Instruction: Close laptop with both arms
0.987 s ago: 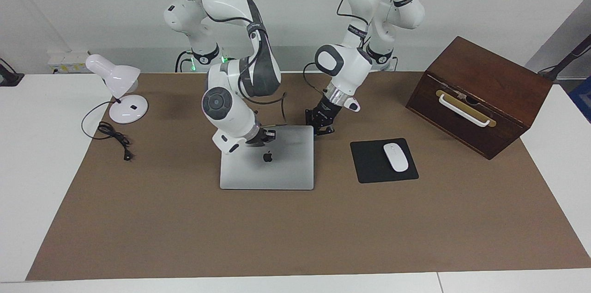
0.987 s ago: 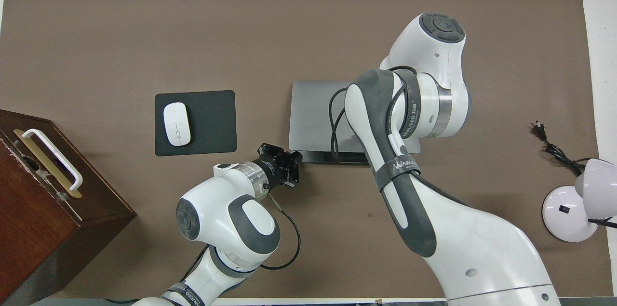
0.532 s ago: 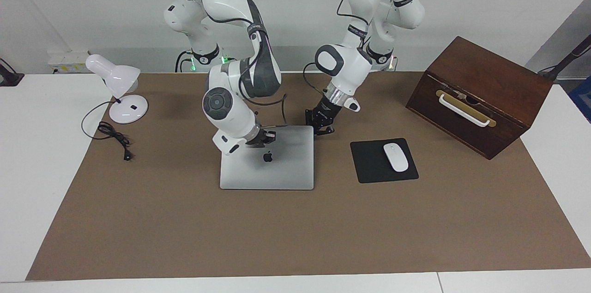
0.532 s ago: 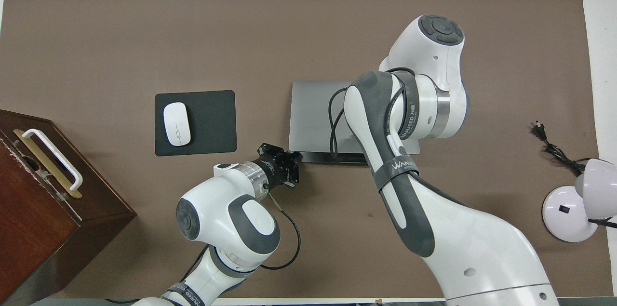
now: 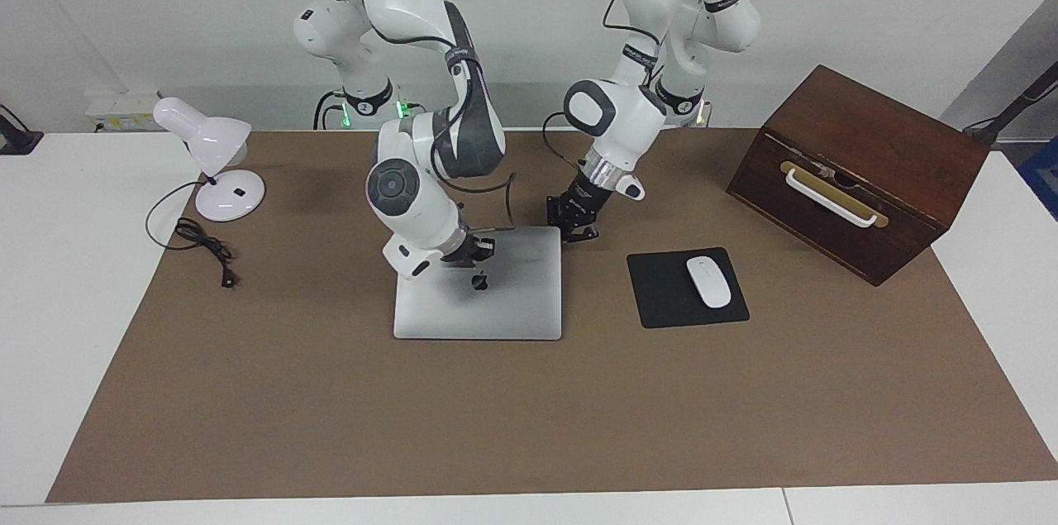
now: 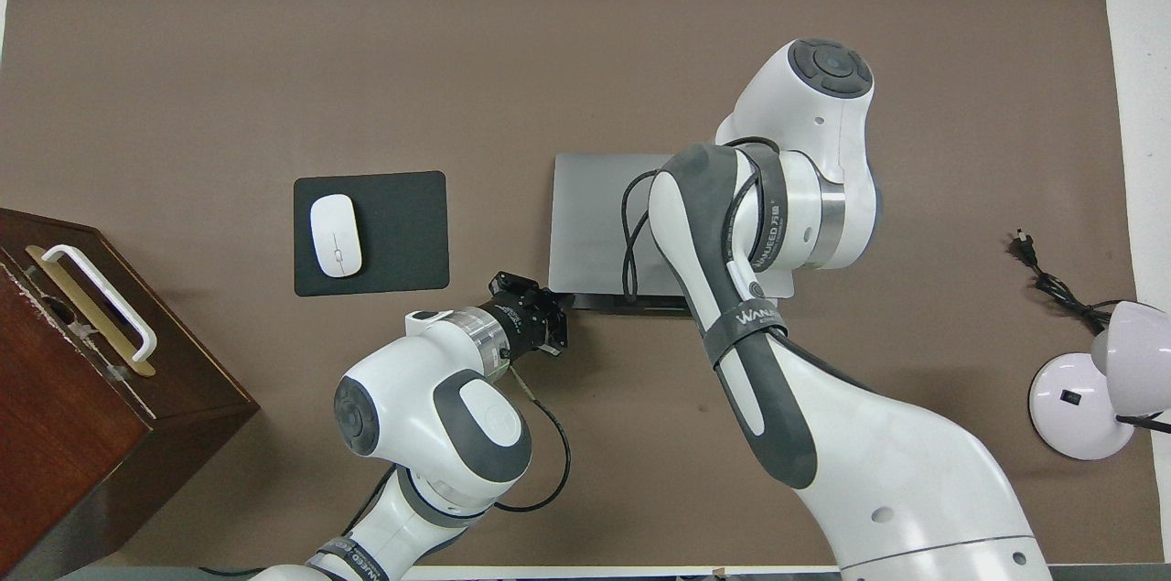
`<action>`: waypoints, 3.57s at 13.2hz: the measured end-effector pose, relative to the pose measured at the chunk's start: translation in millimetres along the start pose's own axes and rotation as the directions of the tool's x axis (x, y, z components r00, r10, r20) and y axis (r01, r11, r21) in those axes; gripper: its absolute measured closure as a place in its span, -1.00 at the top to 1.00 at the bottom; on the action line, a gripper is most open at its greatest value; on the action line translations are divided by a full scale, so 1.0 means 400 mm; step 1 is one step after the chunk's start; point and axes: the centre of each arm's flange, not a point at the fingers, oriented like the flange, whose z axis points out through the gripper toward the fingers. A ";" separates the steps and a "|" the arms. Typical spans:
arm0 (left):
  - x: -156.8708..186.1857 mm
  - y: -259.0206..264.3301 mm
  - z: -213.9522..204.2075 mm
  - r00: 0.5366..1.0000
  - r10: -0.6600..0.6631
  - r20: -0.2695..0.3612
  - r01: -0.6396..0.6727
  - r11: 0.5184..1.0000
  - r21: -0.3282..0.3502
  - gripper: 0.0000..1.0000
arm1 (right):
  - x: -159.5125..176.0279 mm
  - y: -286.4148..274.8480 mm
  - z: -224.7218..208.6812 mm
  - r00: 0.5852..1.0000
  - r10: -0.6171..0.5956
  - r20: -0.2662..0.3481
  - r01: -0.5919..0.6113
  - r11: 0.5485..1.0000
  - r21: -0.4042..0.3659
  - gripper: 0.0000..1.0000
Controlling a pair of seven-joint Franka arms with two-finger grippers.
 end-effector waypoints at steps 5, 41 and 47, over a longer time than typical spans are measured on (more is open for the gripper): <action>0.000 0.000 0.000 1.000 0.000 0.000 0.000 1.000 0.000 -0.98 | -0.002 -0.003 0.029 1.000 0.001 -0.005 -0.001 1.000 -0.002 -0.98; 0.019 0.086 -0.031 0.998 -0.068 0.015 0.069 0.998 -0.015 -0.98 | -0.002 0.119 -0.145 0.998 0.048 0.048 -0.052 0.995 0.084 -0.98; 0.010 0.172 -0.089 0.995 -0.080 0.066 0.081 0.997 -0.012 -0.98 | 0.007 0.235 -0.321 0.999 0.025 0.021 -0.027 0.998 0.058 -0.98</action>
